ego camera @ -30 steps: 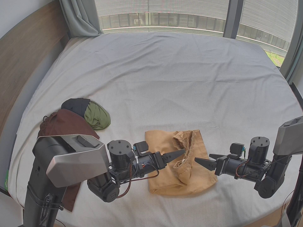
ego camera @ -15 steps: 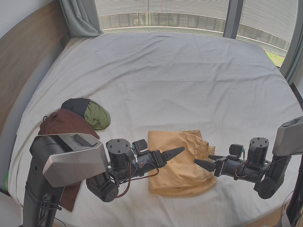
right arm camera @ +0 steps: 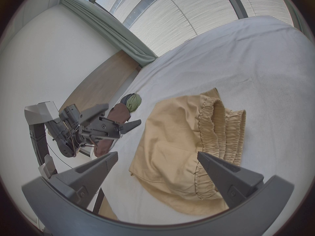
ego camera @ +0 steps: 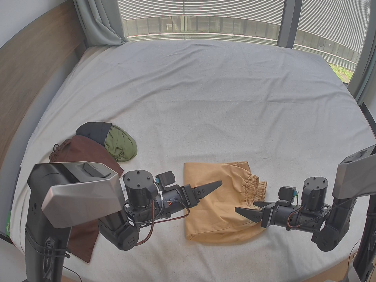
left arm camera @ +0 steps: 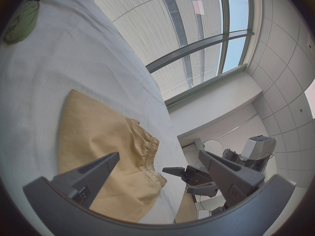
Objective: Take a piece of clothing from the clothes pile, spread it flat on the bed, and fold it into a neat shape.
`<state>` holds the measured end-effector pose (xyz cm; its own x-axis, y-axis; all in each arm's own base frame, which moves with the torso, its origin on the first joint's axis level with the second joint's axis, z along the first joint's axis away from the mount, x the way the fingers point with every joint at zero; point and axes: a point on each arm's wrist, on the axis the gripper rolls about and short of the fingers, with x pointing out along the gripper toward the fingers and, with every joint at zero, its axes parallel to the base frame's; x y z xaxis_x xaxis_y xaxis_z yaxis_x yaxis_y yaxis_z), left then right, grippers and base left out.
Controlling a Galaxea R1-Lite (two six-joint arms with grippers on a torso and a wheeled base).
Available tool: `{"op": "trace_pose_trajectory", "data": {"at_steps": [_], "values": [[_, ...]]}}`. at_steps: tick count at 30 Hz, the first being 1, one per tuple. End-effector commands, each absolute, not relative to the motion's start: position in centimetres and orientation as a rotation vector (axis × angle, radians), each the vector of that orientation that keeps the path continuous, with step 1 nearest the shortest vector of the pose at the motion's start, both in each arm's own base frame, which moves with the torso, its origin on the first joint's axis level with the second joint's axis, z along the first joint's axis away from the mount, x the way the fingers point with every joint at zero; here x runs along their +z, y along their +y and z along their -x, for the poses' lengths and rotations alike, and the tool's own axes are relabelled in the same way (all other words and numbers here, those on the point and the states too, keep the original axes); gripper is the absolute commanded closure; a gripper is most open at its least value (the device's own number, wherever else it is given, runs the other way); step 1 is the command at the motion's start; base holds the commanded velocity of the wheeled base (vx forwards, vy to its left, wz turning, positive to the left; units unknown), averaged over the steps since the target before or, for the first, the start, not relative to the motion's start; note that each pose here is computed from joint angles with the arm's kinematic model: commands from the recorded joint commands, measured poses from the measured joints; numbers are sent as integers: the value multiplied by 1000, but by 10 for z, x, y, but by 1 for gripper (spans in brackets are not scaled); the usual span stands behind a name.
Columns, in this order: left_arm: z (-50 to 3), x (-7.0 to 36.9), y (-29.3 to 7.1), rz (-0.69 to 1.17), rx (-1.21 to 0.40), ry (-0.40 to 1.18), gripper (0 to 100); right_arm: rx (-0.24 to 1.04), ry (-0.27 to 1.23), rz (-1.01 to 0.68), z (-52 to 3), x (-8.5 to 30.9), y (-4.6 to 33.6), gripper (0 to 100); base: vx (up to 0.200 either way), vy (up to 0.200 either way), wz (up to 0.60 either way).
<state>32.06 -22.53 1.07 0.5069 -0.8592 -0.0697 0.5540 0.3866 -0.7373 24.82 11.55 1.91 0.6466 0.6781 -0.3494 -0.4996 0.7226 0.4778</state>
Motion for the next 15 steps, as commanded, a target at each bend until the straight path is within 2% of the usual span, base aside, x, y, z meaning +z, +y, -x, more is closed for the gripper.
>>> {"op": "trace_pose_trajectory", "data": {"at_steps": [1, 10, 15], "values": [[-321, 14, -216, 718, -925, 486, 0, 678, 584, -354, -248, 7, 116, 0, 0, 0, 0], [-317, 22, -192, 720, -884, 494, 0, 662, 636, -346, -242, -2, 113, 0, 0, 0, 0], [-309, 27, -172, 684, -940, 528, 0, 647, 701, -338, -235, -14, 110, 0, 0, 0, 0]]}}
